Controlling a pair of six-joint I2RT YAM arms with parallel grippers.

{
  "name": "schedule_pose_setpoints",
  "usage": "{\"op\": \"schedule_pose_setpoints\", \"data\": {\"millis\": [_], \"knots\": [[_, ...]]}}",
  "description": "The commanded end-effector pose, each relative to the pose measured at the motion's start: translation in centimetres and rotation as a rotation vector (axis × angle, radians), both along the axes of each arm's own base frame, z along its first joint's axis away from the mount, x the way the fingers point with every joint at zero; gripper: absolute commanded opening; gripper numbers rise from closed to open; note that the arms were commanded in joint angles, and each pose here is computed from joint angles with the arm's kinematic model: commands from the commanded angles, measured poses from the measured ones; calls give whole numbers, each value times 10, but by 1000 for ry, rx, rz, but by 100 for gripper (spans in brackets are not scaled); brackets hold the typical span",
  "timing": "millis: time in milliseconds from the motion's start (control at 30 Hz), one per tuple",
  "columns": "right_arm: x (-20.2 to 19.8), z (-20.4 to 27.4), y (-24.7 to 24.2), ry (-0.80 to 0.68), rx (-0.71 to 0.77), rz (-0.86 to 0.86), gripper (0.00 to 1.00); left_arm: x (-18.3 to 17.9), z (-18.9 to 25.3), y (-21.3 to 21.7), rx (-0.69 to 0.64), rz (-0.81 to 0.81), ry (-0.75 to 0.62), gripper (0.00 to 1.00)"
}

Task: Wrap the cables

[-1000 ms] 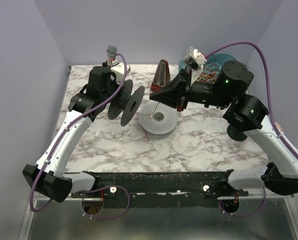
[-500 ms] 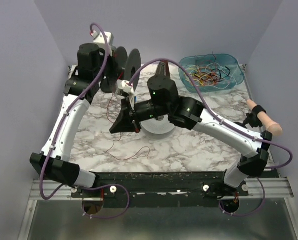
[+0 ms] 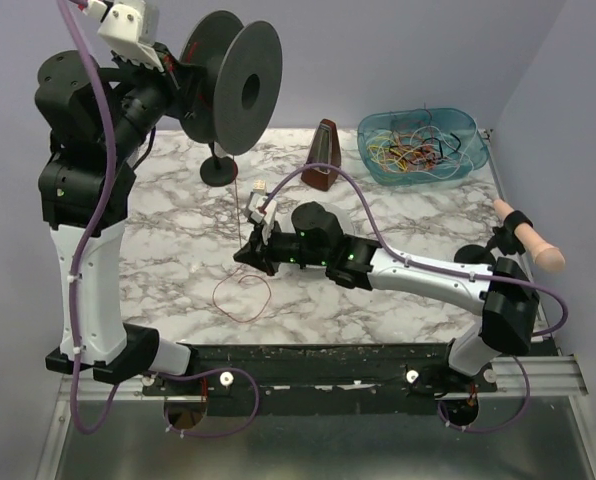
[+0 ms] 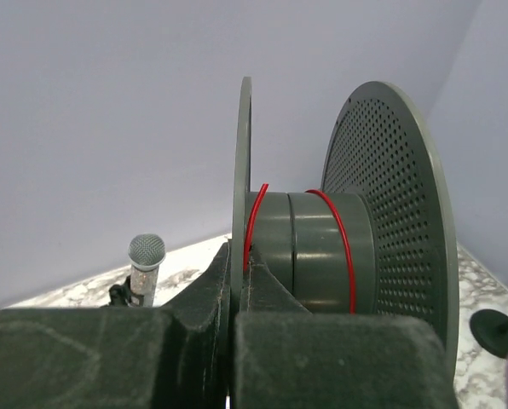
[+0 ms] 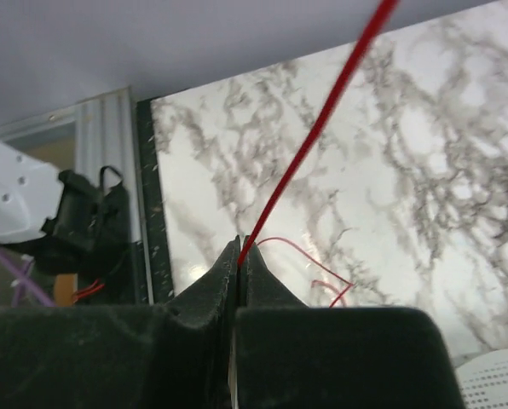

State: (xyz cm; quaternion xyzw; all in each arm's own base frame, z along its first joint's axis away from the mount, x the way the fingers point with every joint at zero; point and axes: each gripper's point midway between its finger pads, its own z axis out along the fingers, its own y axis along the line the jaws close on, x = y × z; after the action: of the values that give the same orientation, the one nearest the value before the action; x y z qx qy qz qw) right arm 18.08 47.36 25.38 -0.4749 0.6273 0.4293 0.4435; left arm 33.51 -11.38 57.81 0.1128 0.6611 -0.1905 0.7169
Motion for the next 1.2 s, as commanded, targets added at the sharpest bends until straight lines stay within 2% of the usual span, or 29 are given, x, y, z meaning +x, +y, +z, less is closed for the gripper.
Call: {"op": "schedule_pose_setpoints", "data": {"millis": [0,200,333,567,767,933,1033,1167], "knots": [[32,-10,5,-108,66,-161,9,-46,43,-7,-14,-102,-107,0],[65,-38,3,-28,126,-277,29,-75,56,-11,3,-156,-137,0],[87,-35,10,-9,198,-294,40,-88,59,-13,11,-185,-143,0],[118,-62,15,61,174,-335,45,-110,84,-4,17,-160,-237,0],[125,-59,23,126,288,-289,48,-108,80,-7,21,-171,-219,0],[133,-61,34,169,293,-299,49,-104,79,-8,18,-178,-216,0],[144,-70,35,194,286,-350,55,-102,81,-10,15,-183,-220,0],[157,-85,35,241,287,-371,56,-102,82,-11,13,-192,-225,0]]}}
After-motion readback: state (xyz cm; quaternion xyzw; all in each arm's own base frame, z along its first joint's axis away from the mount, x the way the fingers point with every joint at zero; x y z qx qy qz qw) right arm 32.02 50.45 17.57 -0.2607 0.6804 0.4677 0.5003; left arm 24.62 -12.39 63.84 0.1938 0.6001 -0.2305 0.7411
